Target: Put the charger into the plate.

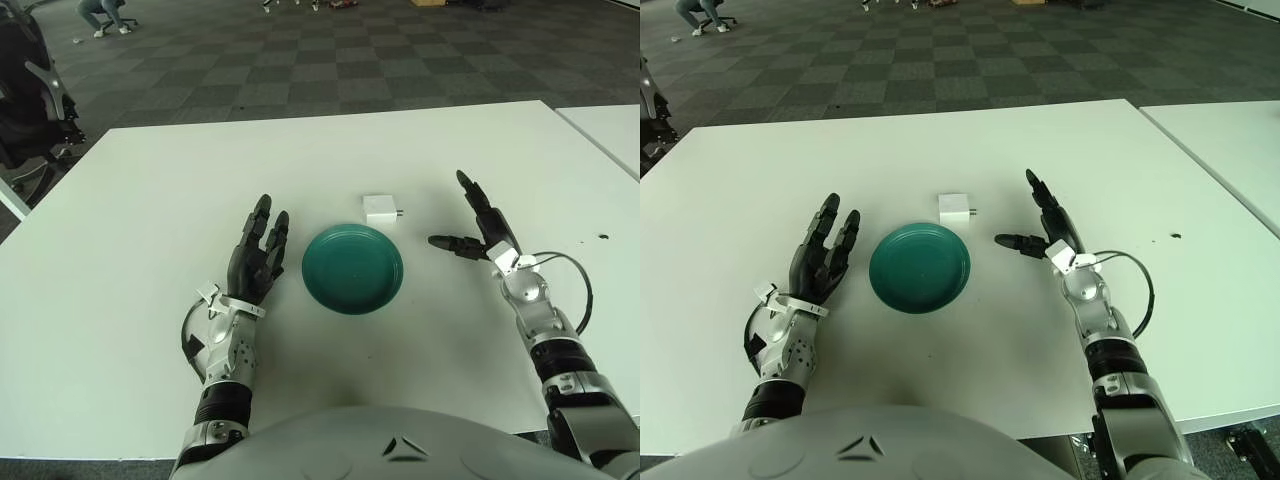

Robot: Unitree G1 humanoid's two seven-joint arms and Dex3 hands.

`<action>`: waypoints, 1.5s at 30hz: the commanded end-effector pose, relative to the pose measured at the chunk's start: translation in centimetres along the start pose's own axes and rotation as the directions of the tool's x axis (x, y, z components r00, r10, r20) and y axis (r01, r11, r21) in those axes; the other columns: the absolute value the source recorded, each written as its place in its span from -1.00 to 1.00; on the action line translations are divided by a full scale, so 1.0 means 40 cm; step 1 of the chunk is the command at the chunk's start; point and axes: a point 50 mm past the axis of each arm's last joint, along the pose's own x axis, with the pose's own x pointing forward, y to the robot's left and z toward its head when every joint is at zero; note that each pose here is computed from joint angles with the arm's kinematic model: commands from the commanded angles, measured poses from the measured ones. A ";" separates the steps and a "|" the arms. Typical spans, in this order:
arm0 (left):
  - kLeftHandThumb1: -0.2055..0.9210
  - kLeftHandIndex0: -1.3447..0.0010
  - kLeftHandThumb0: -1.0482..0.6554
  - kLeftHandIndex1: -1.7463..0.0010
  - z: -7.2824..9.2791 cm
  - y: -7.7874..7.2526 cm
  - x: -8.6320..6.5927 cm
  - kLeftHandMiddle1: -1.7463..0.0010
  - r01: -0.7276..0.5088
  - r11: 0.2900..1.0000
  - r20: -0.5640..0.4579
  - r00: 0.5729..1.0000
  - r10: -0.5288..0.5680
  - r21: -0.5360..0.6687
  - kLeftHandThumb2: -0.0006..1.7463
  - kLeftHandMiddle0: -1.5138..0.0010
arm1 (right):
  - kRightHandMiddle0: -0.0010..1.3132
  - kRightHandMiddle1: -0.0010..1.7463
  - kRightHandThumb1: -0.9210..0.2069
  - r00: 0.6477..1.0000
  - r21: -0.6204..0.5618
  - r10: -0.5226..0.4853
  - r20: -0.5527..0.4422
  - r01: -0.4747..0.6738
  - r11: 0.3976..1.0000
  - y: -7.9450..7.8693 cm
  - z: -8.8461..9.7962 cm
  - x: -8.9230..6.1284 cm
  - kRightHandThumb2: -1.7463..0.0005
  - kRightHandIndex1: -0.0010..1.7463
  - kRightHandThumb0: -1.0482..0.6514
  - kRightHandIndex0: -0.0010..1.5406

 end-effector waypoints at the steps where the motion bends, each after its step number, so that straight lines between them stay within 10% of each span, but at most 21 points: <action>1: 1.00 0.99 -0.99 0.66 -0.101 -0.010 -0.073 0.99 -0.114 0.983 -0.145 0.985 0.093 -0.142 -0.26 0.92 | -0.99 -0.79 -0.98 0.991 -0.219 0.035 0.125 -0.007 0.976 -0.035 0.074 0.087 0.97 -0.98 -0.91 -0.84; 25: 1.00 1.00 -1.00 0.63 -0.102 -0.017 -0.078 1.00 -0.144 0.978 -0.143 0.982 0.123 -0.152 -0.14 0.94 | -1.00 -1.00 -0.99 0.893 -0.745 0.423 0.153 -0.177 0.643 0.034 0.113 0.164 0.92 -1.00 -0.99 -1.00; 45: 1.00 1.00 -1.00 0.63 -0.104 -0.026 -0.075 1.00 -0.141 0.972 -0.120 0.985 0.120 -0.187 -0.26 0.95 | -1.00 -1.00 -1.00 0.816 -0.806 0.575 0.047 -0.309 0.505 0.073 0.133 0.201 0.95 -1.00 -0.90 -1.00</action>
